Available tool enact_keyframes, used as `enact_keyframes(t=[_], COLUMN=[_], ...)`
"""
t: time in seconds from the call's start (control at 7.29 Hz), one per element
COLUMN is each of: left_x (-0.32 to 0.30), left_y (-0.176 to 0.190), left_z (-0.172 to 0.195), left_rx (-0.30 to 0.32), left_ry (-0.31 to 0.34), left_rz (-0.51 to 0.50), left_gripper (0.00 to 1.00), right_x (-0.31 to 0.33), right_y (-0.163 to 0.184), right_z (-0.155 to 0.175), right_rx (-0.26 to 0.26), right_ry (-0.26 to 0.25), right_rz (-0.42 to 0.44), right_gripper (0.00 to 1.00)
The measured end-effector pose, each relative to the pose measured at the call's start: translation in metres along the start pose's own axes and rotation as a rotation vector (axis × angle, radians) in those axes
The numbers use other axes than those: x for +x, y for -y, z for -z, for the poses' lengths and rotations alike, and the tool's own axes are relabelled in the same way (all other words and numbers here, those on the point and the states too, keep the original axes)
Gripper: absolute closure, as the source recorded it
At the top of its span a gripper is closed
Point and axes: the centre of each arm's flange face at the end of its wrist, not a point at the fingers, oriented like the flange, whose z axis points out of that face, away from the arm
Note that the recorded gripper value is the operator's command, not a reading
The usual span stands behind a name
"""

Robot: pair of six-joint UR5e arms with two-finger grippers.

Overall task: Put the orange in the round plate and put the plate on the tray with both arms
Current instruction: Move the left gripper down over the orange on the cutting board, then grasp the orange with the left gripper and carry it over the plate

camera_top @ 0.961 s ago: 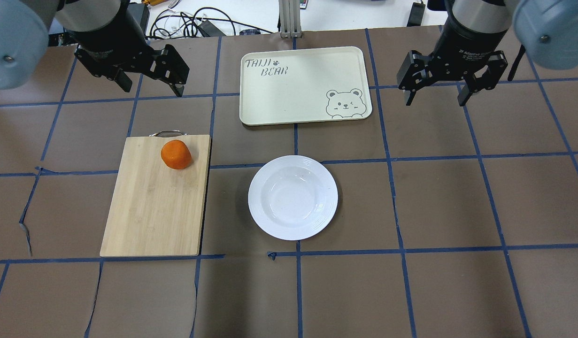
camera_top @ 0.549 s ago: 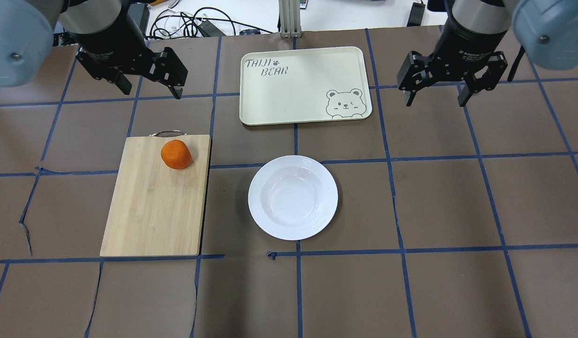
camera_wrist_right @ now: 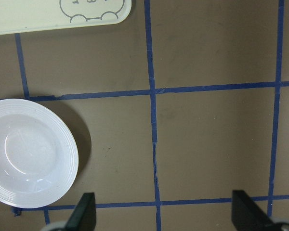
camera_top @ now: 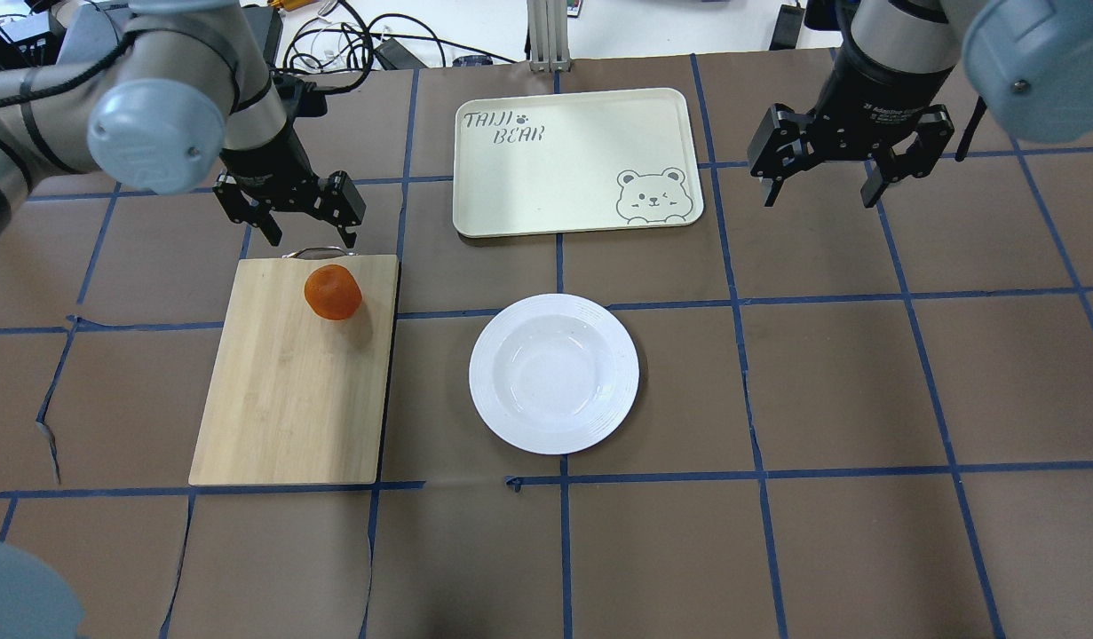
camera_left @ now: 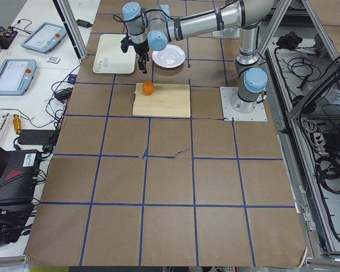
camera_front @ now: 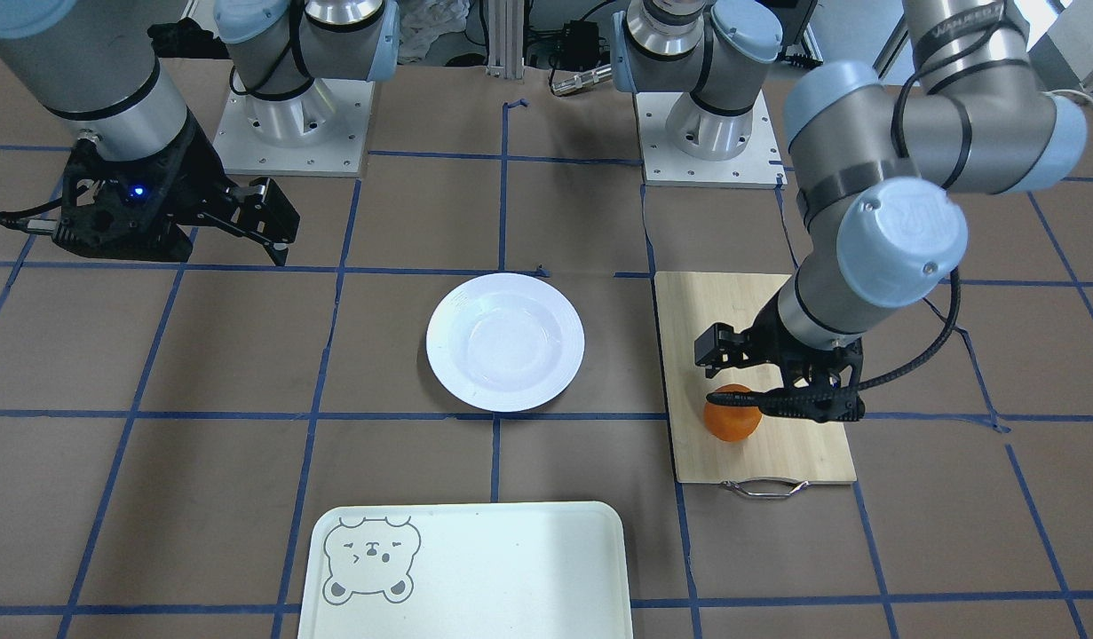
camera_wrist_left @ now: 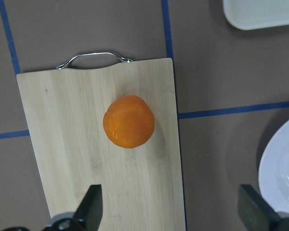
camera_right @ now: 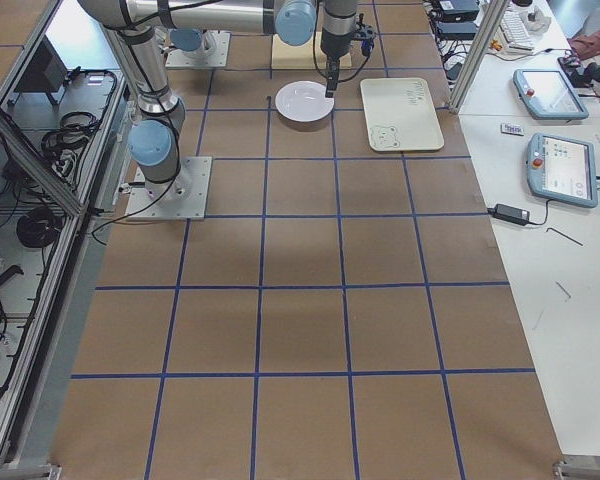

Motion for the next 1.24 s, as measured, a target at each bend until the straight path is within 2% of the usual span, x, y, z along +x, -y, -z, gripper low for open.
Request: enact_keyframes(t=[0.27,0.55,0.69,0.96,1.24], left_x=[-0.006,-0.009,-0.009,-0.006,0.024], left_y=[0.013,0.019,0.020,0.020,0.008], left_z=[-0.060,-0.094,-0.102,-0.103,-0.077], left_rx=[-0.025,-0.077,-0.092,-0.106,-0.106], left_ry=[0.020,0.050,0.049,0.040,-0.041], left_rz=[0.005,0.001,0.000,-0.003,-0.019], left_gripper=[0.00,0.47,0.75,0.77,0.77], right_x=[0.001,0.002,0.002,0.002,0.002], right_y=[0.000,0.000,0.000,0.000,0.001], right_z=[-0.001,0.000,0.000,0.001,0.000], right_rx=[0.000,0.003,0.005,0.007,0.005], right_ry=[-0.007,-0.010,-0.012,-0.013,-0.012], right_rz=[0.001,-0.004,-0.005,-0.006,-0.007], right_gripper=[0.00,0.00,0.00,0.00,0.00])
